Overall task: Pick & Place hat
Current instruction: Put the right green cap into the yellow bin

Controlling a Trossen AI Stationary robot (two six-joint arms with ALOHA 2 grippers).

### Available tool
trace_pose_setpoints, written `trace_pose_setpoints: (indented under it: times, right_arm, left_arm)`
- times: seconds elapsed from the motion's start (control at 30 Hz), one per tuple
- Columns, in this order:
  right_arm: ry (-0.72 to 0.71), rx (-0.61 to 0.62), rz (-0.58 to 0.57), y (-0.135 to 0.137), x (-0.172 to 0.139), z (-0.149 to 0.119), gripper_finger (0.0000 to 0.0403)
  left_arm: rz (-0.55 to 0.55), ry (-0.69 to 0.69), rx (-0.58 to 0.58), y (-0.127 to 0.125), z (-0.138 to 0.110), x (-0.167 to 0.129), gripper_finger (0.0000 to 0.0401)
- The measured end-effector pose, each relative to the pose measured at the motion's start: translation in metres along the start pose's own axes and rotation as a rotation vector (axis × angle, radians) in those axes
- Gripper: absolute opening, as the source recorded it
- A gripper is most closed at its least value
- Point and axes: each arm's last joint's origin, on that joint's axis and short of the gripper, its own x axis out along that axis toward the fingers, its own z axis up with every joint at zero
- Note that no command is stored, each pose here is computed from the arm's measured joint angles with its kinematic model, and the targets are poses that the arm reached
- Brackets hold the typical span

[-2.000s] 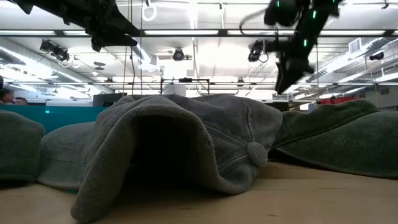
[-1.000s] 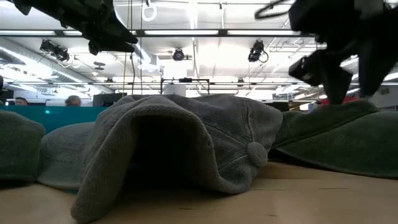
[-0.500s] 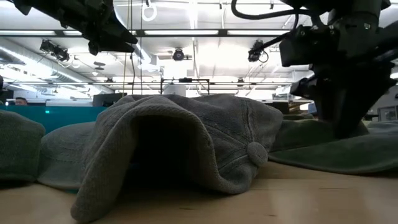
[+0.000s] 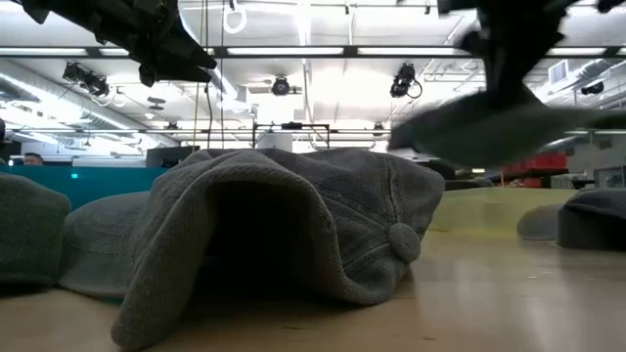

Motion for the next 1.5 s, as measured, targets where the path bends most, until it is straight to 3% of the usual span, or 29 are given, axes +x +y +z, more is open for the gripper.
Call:
trace_pose_setpoints:
  times: [0.2,0.37,0.53,0.83,1.03,1.27,1.5]
  right_arm:
    - [-0.016,-0.039,-0.436,-0.035,-0.038,-0.016,0.0012]
    - [-0.003,0.071,-0.589,-0.065,-0.045,-0.039,0.0008]
    - [0.076,0.119,-0.678,-0.087,-0.026,-0.066,0.0008]
    - [0.097,0.006,-0.68,-0.107,0.043,-0.073,0.0007]
    - [0.128,-0.078,-0.571,-0.119,0.085,-0.088,0.0007]
    - [0.14,-0.009,-0.448,-0.124,0.105,-0.104,0.0017]
    - [0.087,0.015,-0.511,-0.13,0.105,-0.099,0.0078]
  left_arm:
    - [0.0,-0.001,-0.002,0.0,0.0,0.0,0.0202]
    - [0.0,-0.001,-0.002,0.0,0.0,0.0,0.0202]
    - [-0.001,-0.002,-0.001,0.0,0.0,0.0,0.0202]
    - [0.0,-0.002,0.0,0.0,0.0,0.0,0.0202]
    - [0.0,-0.001,0.0,0.0,0.0,0.0,0.0202]
    - [0.0,-0.002,0.0,0.0,0.0,0.0,0.0202]
    - [0.0,-0.002,0.0,0.0,0.0,0.0,0.0202]
